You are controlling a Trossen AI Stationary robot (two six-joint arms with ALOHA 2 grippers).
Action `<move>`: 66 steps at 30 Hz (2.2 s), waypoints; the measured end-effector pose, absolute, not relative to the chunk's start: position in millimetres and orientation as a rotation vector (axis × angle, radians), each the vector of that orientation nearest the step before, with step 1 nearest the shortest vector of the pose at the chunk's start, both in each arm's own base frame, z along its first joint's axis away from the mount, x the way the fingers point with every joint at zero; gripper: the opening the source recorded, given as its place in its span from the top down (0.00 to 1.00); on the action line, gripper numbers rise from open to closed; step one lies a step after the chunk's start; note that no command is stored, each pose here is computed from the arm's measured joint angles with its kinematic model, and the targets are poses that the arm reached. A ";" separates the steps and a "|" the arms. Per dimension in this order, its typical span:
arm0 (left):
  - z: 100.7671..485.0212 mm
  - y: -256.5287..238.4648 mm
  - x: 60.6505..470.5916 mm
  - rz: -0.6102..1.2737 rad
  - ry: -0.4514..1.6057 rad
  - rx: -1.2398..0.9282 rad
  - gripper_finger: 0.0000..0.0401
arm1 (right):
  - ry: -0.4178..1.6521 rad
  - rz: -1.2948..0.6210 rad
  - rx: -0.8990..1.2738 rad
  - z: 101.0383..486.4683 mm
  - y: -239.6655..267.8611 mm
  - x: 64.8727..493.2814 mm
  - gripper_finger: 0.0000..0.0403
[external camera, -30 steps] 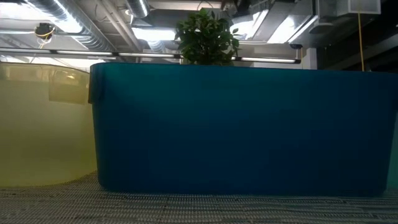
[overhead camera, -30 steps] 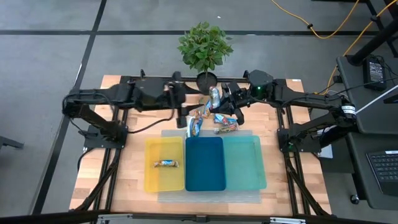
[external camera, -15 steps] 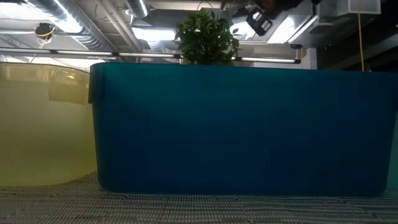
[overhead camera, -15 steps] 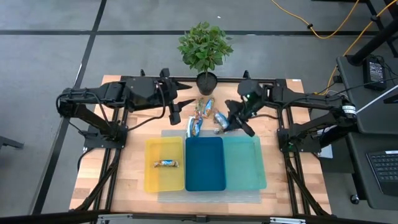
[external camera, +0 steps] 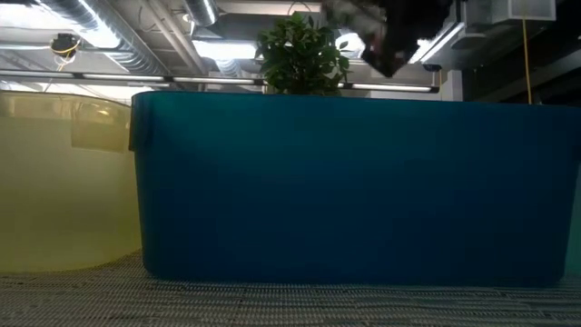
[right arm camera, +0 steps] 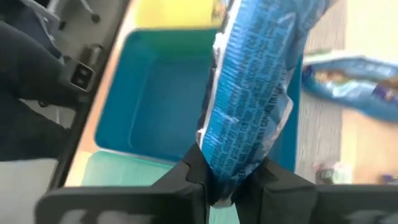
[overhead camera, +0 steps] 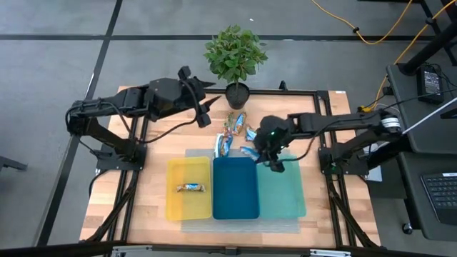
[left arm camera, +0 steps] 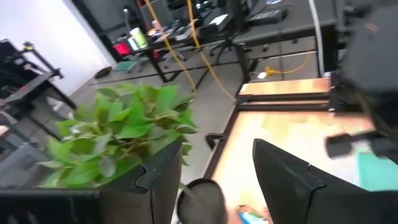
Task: Pick and place Granola Bars by type
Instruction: Put the red granola bar into the blue bin
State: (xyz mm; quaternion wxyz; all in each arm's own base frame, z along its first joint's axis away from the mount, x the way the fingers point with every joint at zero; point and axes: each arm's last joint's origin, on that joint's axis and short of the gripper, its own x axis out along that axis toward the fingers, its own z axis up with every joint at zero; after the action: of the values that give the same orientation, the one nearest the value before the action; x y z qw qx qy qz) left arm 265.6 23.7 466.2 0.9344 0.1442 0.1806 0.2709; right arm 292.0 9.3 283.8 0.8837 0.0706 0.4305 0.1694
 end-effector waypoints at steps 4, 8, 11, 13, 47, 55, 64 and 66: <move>466.4 34.7 264.5 0.593 0.375 0.290 0.53 | 0.963 0.346 0.166 266.8 15.2 302.3 0.89; 466.3 42.1 263.5 0.618 0.380 0.285 0.52 | 0.995 0.357 0.180 252.9 24.2 312.6 0.91; 466.2 44.7 263.6 0.587 0.377 0.277 0.53 | 1.007 0.358 0.204 241.4 31.9 322.1 0.90; 466.0 45.5 264.0 0.565 0.373 0.264 0.54 | 1.014 0.353 0.228 233.4 36.0 328.8 0.88; 472.1 -27.5 264.2 0.516 0.231 0.096 0.60 | 1.336 0.194 0.298 191.0 44.5 372.4 0.76; 472.1 -28.3 264.0 0.516 0.223 0.068 0.60 | 1.328 0.196 0.298 191.2 44.6 373.2 0.63; 472.2 -28.3 264.0 0.516 0.223 0.068 0.60 | 1.262 0.193 0.231 219.5 44.4 384.2 0.60; 472.1 -28.3 264.0 0.516 0.223 0.068 0.60 | 1.235 0.159 0.171 233.5 42.6 387.5 0.60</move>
State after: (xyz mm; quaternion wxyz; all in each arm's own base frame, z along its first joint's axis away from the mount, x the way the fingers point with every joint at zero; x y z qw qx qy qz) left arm 264.0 -28.3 472.1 0.9602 0.0337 0.1100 0.2544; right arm 387.5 42.6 233.5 0.8089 0.0801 0.5777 0.0743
